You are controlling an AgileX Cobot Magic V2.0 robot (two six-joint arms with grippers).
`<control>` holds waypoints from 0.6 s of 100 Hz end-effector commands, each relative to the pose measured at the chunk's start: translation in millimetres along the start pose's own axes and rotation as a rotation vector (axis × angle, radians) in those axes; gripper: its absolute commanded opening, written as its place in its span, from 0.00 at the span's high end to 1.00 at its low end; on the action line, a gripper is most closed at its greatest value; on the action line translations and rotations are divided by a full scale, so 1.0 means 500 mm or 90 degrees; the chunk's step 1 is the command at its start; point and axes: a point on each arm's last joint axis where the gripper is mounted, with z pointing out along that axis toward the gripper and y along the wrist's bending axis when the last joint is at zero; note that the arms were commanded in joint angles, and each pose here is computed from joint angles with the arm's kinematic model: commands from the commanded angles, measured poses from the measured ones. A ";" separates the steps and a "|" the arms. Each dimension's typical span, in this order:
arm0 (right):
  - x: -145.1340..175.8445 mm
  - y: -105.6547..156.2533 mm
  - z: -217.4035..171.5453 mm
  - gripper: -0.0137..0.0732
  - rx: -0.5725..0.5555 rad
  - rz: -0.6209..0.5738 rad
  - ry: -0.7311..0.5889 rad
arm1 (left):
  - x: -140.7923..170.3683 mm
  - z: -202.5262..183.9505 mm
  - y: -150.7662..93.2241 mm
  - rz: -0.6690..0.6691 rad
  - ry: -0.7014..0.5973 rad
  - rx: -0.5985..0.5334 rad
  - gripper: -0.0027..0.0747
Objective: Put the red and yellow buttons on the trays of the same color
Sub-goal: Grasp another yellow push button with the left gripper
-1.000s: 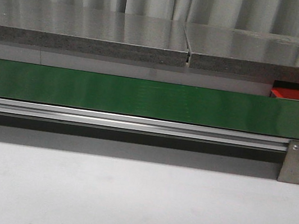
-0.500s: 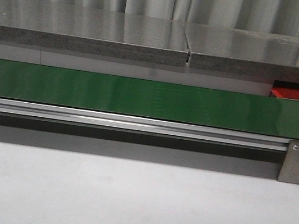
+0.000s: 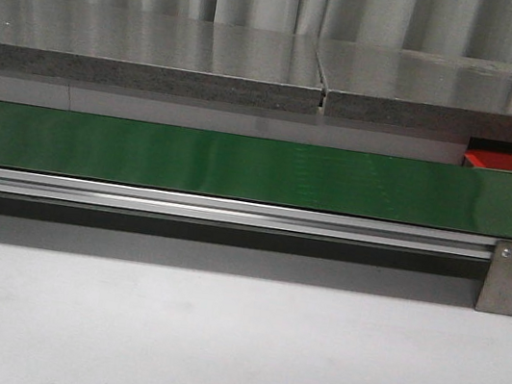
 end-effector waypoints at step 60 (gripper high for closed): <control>-0.026 -0.006 -0.006 0.92 0.014 -0.003 -0.054 | -0.096 0.050 -0.012 -0.042 -0.014 0.011 0.47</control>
